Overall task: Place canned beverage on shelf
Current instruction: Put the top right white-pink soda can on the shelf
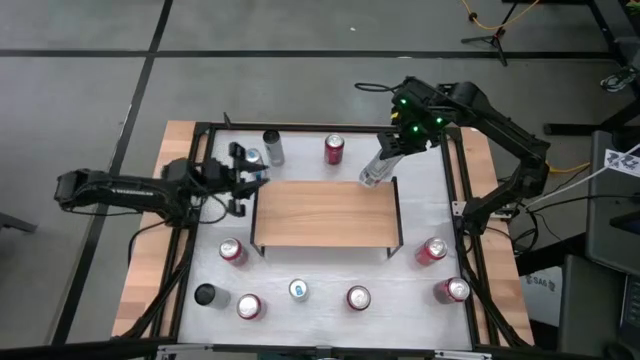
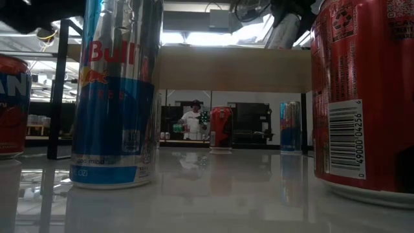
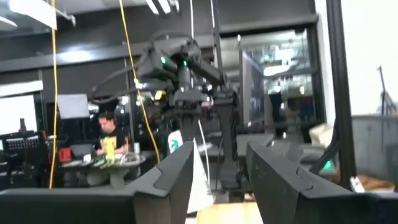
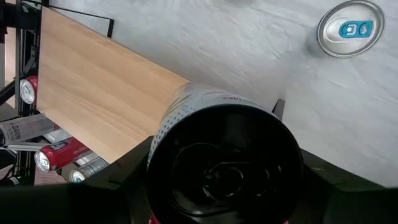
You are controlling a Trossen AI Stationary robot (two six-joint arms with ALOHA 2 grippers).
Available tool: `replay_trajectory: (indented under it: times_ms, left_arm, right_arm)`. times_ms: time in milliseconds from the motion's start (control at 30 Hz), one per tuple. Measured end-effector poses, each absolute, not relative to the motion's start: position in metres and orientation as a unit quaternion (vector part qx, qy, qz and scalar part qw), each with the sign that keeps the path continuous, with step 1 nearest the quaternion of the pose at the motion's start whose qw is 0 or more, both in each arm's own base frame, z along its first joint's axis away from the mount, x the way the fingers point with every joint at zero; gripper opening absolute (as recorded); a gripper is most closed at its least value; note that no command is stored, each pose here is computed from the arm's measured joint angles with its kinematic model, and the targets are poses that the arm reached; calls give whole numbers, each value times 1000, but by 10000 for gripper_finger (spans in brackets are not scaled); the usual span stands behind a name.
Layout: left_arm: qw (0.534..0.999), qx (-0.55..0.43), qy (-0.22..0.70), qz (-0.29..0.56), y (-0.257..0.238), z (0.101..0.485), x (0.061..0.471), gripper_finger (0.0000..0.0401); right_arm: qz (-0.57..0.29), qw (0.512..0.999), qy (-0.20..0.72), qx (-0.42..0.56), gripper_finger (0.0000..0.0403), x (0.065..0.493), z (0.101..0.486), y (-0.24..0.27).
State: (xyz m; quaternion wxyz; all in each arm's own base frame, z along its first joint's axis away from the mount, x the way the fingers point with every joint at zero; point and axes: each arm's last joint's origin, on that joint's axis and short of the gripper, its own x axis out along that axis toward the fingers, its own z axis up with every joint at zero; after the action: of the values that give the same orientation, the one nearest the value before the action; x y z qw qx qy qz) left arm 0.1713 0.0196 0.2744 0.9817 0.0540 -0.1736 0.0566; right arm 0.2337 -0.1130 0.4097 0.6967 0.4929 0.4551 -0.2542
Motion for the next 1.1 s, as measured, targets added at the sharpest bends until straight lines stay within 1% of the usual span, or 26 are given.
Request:
replay_trajectory:
  times_ms: [233, 500, 867, 1100]
  left_arm:
    - [986, 54, -144, 56, 25, 290, 214, 144]
    - [987, 54, -140, 56, 28, 302, 245, 144]
    - [993, 47, -94, 54, 35, 291, 300, 144]
    - [994, 46, -80, 54, 38, 285, 328, 144]
  right_arm:
    - [-254, 697, 455, 493, 253, 234, 410, -113]
    - [-254, 697, 455, 492, 253, 234, 410, -113]
    - [-255, 696, 455, 494, 253, 233, 410, -113]
    - [-256, 695, 454, 496, 253, 233, 410, -113]
